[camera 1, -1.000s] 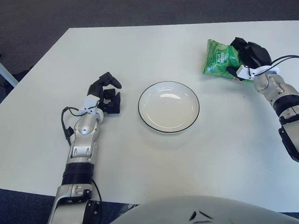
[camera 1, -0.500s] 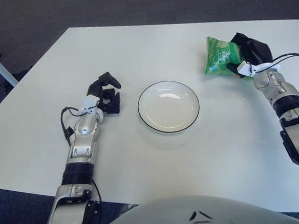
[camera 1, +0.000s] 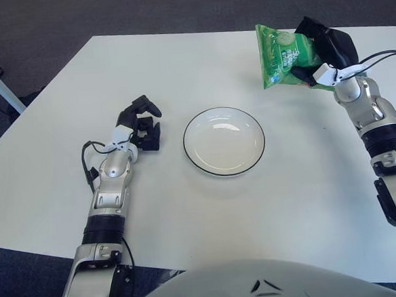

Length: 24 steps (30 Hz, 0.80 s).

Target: Put the snack into the plate.

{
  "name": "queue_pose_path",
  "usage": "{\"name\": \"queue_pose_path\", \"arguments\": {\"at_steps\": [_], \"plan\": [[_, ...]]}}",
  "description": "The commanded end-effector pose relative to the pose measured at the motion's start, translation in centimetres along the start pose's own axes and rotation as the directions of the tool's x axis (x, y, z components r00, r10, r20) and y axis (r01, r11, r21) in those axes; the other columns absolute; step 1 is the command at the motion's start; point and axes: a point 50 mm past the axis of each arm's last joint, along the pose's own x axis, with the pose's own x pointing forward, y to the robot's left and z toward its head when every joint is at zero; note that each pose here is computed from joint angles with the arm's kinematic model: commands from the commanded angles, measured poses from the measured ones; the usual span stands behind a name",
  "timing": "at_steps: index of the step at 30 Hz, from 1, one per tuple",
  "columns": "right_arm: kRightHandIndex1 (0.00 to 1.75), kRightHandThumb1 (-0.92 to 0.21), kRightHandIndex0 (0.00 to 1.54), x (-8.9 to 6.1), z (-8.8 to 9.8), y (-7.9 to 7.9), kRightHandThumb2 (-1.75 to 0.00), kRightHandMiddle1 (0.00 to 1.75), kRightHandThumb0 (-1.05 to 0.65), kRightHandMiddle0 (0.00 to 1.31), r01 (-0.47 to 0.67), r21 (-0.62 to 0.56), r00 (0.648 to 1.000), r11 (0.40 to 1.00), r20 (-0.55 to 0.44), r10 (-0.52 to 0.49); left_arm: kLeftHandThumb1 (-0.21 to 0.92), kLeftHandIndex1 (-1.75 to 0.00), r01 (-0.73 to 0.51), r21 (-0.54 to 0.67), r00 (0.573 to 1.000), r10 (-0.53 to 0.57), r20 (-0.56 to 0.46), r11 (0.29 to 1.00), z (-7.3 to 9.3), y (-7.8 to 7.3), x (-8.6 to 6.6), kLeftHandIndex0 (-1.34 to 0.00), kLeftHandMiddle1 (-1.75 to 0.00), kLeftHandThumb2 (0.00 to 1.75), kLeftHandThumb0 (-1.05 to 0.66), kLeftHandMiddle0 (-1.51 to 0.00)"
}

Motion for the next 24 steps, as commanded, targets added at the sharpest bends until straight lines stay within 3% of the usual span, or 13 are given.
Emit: {"name": "queue_pose_path", "arguments": {"at_steps": [1, 5, 24], "plan": [[1.74, -0.13, 0.73, -0.1, 0.4, -0.1, -1.54, 1.75, 0.0, 0.53, 0.015, 0.051, 1.0, 0.999, 0.003, -0.015, 0.14, -1.75, 0.002, -0.055, 0.986, -0.011, -0.165, 0.998, -3.7, -1.5, -2.5, -0.76, -1.75, 1.53, -0.56, -1.3], [1.75, -0.06, 0.78, 0.6, 2.8, -0.1, -1.61, 1.75, 0.0, 0.58, 0.038, 0.039, 0.994, 0.999, 0.101, -0.041, 0.14, -1.75, 0.005, -0.054, 0.987, -0.014, -0.161, 0.999, -3.8, -1.6, -2.5, -0.76, -1.75, 1.53, -0.56, -1.3], [1.74, 0.05, 0.89, 0.3, 7.6, 0.8, -1.74, 1.75, 0.0, 0.66, -0.078, 0.045, 0.935, 0.996, 0.351, 0.057, 0.15, -1.75, -0.002, -0.081, 0.988, -0.011, -0.156, 0.997, -3.7, -1.9, -2.4, -0.76, -1.75, 1.52, -0.55, -1.3]]}}
